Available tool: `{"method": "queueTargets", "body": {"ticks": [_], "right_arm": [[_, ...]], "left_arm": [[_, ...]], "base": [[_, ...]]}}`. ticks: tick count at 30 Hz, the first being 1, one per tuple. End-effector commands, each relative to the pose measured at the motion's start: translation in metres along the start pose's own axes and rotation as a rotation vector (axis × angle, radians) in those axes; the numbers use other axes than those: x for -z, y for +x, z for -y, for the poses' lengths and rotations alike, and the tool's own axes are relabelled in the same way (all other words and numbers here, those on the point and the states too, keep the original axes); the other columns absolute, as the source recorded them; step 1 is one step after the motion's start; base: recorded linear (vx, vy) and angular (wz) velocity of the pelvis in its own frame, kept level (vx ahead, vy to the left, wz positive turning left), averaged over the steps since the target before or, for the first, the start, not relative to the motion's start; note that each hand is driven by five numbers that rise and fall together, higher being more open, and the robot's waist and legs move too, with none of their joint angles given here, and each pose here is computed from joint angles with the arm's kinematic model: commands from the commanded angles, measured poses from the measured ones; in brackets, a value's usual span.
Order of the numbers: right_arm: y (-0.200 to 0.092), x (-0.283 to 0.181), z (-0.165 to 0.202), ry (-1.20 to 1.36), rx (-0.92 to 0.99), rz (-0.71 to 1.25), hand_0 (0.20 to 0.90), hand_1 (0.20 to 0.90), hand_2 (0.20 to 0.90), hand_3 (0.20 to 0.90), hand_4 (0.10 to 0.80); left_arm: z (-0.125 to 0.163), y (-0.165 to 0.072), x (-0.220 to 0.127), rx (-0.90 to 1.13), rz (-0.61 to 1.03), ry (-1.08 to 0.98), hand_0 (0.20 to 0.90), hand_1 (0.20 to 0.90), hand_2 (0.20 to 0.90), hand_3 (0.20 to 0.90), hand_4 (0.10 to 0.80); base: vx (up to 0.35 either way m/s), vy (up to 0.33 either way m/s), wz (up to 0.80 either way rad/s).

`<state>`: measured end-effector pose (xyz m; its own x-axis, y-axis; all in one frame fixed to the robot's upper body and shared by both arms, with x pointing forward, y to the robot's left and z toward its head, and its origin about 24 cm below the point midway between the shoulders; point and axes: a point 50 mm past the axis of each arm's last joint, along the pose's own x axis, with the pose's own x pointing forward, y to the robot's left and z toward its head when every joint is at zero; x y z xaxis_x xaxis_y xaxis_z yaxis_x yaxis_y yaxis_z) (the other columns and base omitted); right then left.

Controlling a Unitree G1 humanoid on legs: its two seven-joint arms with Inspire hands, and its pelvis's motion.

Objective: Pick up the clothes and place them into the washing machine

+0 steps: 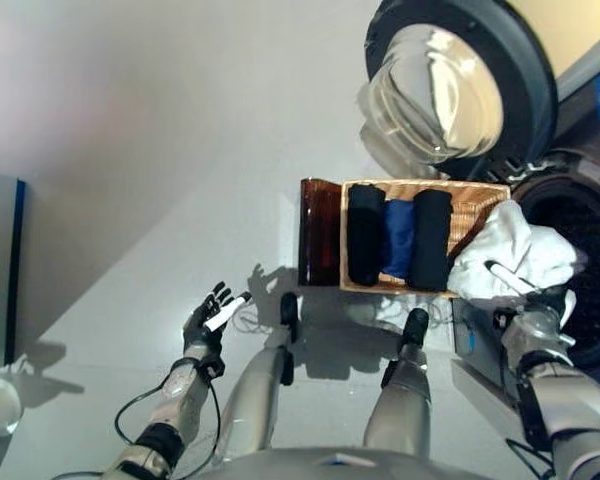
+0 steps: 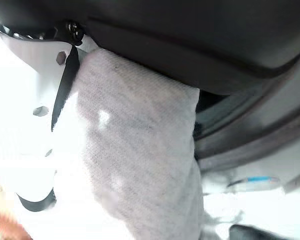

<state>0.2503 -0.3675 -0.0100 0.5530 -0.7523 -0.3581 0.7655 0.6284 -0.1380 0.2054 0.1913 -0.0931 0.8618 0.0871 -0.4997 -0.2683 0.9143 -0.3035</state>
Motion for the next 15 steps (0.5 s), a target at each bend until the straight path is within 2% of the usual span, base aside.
{"method": "queueTargets", "body": {"ticks": [1, 2, 3, 4, 5, 9, 10, 12, 15], "right_arm": [[0.004, -0.032, 0.017, 0.192, 0.058, 0.172, 0.2, 0.2, 0.2, 0.2, 0.3], [-0.001, -0.029, 0.011, 0.391, 0.04, 0.175, 0.2, 0.2, 0.2, 0.2, 0.3], [-0.001, -0.028, 0.011, 0.392, 0.04, 0.174, 0.2, 0.2, 0.2, 0.2, 0.3], [-0.004, -0.024, 0.003, 0.634, 0.034, 0.152, 0.2, 0.2, 0.2, 0.2, 0.3], [-0.006, -0.023, -0.002, 0.728, 0.02, 0.137, 0.2, 0.2, 0.2, 0.2, 0.3], [-0.009, -0.028, -0.022, 0.923, -0.037, 0.124, 0.2, 0.2, 0.2, 0.2, 0.3], [-0.012, -0.033, -0.035, 1.086, -0.061, 0.113, 0.2, 0.2, 0.2, 0.2, 0.3], [-0.017, -0.035, -0.049, 1.207, -0.092, 0.103, 0.2, 0.2, 0.2, 0.2, 0.3], [-0.02, -0.033, -0.057, 1.26, -0.11, 0.098, 0.2, 0.2, 0.2, 0.2, 0.3]], "left_arm": [[-0.021, -0.006, -0.007, -0.078, 0.065, -0.067, 0.9, 0.9, 0.9, 0.9, 0.8], [-0.018, -0.006, -0.004, -0.076, 0.054, -0.085, 0.9, 0.9, 0.9, 0.9, 0.8], [-0.019, -0.007, -0.003, -0.076, 0.053, -0.083, 0.9, 0.9, 0.9, 0.9, 0.8], [-0.015, -0.007, 0.002, -0.069, 0.032, -0.095, 0.9, 0.9, 0.9, 0.9, 0.8], [-0.012, -0.006, 0.003, -0.062, 0.027, -0.104, 0.9, 0.9, 0.9, 0.9, 0.8], [-0.001, -0.003, 0.005, -0.022, 0.014, -0.117, 0.9, 0.9, 0.9, 0.9, 0.8], [0.004, -0.004, 0.008, -0.001, 0.002, -0.125, 0.9, 0.9, 0.9, 0.9, 0.8], [0.008, -0.004, 0.01, 0.005, -0.008, -0.134, 0.9, 0.9, 0.9, 0.9, 0.8], [0.008, -0.004, 0.01, 0.0, -0.005, -0.145, 0.9, 0.9, 0.9, 0.9, 0.8]], "base": [[0.037, 0.009, -0.18], [0.022, 0.003, -0.22], [0.035, -0.003, -0.26], [0.009, -0.012, -0.19], [0.003, -0.014, -0.12], [-0.003, -0.002, -0.01], [0.006, 0.009, -0.07], [0.009, 0.022, -0.13], [-0.007, 0.009, -0.03]]}}
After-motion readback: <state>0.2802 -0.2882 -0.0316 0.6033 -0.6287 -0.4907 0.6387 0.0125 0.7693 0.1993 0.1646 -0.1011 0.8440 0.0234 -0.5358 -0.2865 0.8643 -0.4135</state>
